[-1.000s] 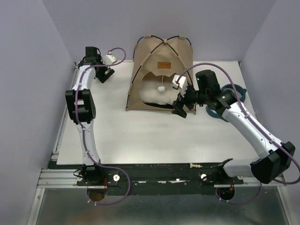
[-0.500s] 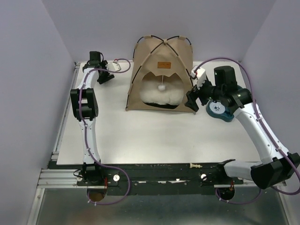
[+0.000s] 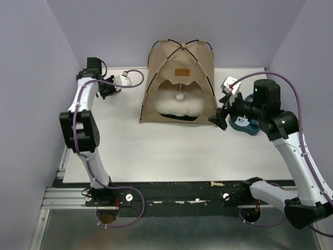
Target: Set up the pet tent
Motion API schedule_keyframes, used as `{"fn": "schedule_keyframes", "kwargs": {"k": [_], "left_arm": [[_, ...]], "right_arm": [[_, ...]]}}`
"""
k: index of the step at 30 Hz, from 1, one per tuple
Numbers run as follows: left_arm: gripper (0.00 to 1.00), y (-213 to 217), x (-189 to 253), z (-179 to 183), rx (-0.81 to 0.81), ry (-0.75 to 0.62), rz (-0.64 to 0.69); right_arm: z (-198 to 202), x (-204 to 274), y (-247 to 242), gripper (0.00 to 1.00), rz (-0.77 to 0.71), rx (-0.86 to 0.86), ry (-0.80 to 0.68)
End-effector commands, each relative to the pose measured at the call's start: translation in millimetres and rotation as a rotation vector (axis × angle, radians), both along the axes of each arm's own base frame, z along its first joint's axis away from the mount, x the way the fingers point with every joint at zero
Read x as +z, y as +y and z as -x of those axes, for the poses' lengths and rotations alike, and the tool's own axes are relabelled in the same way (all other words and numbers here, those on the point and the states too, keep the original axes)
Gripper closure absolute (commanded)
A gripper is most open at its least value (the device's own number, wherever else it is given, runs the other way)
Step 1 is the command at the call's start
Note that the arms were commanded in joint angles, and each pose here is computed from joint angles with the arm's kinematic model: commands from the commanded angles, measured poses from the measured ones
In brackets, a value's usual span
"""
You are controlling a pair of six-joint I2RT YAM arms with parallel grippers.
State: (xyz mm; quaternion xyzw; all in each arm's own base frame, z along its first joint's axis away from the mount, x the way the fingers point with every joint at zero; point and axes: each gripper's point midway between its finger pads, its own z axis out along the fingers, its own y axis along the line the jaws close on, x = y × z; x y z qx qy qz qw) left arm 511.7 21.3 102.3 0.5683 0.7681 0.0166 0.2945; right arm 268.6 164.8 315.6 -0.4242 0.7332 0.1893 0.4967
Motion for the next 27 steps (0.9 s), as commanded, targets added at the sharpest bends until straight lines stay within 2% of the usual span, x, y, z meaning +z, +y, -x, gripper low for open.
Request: {"fn": "schedule_keyframes", "kwargs": {"k": [1,5,9,11,13,16,19,22,27], "left_arm": [[1.0,-51.7,114.3,124.7,-0.259,0.0,0.174],[1.0,-87.2,144.2,225.2,-0.421,0.058,0.224],[1.0,-138.4,155.9,304.0,-0.636,0.001,0.223],[1.0,-177.7,162.2,331.3,-0.753,-0.046,0.302],[1.0,-212.0,167.9,353.1,-0.822,-0.023,0.424],[1.0,-246.2,166.1,382.4,-0.95,0.069,0.492],[1.0,-270.3,159.2,402.2,-1.038,0.101,0.499],[1.0,-288.9,156.5,417.2,-1.122,0.083,0.495],[1.0,-299.4,163.9,417.4,-1.167,0.075,0.497]], "right_arm": [[42.5,4.1,16.3,0.01,-0.065,0.204,-0.018],[63.5,16.4,27.1,0.02,-0.081,0.367,-0.085],[83.6,37.8,38.8,0.03,-0.105,0.529,-0.18],[97.3,38.8,43.5,0.04,-0.108,0.635,-0.218],[111.9,33.1,48.2,0.06,-0.086,0.749,-0.251],[136.6,23.8,55.4,0.07,-0.045,0.878,-0.276],[156.6,8.7,61.6,0.08,0.01,0.962,-0.34],[165.3,3.8,71.8,0.11,0.002,0.989,-0.359],[187.6,-10.6,78.5,0.19,-0.001,1.088,-0.261]]}}
